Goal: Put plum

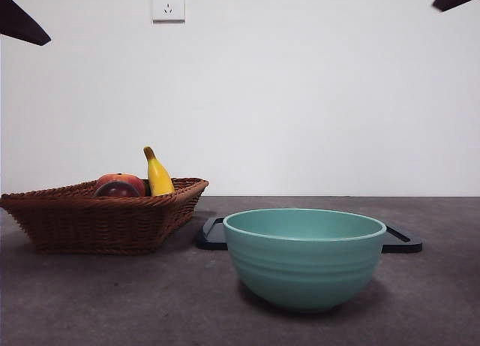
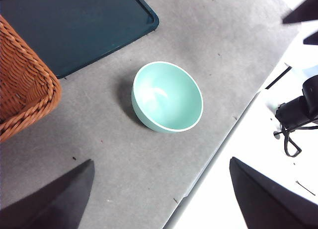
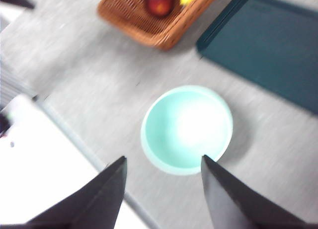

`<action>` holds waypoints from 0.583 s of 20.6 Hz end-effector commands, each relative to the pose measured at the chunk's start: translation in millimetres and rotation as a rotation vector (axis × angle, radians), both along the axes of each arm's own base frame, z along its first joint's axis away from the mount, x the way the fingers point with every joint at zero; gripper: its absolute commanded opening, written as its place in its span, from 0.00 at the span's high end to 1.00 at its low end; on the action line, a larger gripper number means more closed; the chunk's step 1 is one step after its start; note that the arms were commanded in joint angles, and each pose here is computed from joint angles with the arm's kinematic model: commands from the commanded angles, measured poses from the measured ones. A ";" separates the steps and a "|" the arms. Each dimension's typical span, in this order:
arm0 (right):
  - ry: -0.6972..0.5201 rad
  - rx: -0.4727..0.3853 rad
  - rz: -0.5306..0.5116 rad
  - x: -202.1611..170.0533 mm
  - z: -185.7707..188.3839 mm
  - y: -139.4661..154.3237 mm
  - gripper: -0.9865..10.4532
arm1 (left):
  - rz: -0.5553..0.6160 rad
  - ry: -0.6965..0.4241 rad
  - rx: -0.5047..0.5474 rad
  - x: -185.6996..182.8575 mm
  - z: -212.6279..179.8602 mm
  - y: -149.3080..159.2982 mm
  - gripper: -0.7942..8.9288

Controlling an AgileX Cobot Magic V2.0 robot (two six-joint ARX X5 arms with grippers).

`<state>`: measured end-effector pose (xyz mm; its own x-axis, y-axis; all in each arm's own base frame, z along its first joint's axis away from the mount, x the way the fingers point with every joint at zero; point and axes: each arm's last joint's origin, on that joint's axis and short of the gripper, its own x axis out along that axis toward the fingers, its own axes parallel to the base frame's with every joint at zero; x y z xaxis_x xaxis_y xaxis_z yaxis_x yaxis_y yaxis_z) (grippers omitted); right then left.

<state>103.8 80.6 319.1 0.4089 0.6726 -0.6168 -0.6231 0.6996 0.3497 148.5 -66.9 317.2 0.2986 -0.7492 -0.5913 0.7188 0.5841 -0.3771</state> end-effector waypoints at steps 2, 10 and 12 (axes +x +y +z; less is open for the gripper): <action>-0.020 0.004 0.014 -5.3 5.5 -2.6 0.71 | -0.016 -0.025 -0.008 0.9 6.2 -1.1 0.47; -0.022 0.004 0.013 -5.6 5.7 -2.8 0.71 | -0.016 -0.025 -0.008 0.9 6.2 -1.1 0.47; -0.022 0.004 0.013 -5.6 5.7 -2.8 0.71 | -0.016 -0.025 -0.008 0.9 6.2 -1.1 0.47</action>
<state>97.9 76.7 320.0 0.4090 0.6722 -0.6171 -0.6228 0.6999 0.3496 148.5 -66.9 317.2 0.2986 -0.7492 -0.5913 0.7188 0.5841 -0.3771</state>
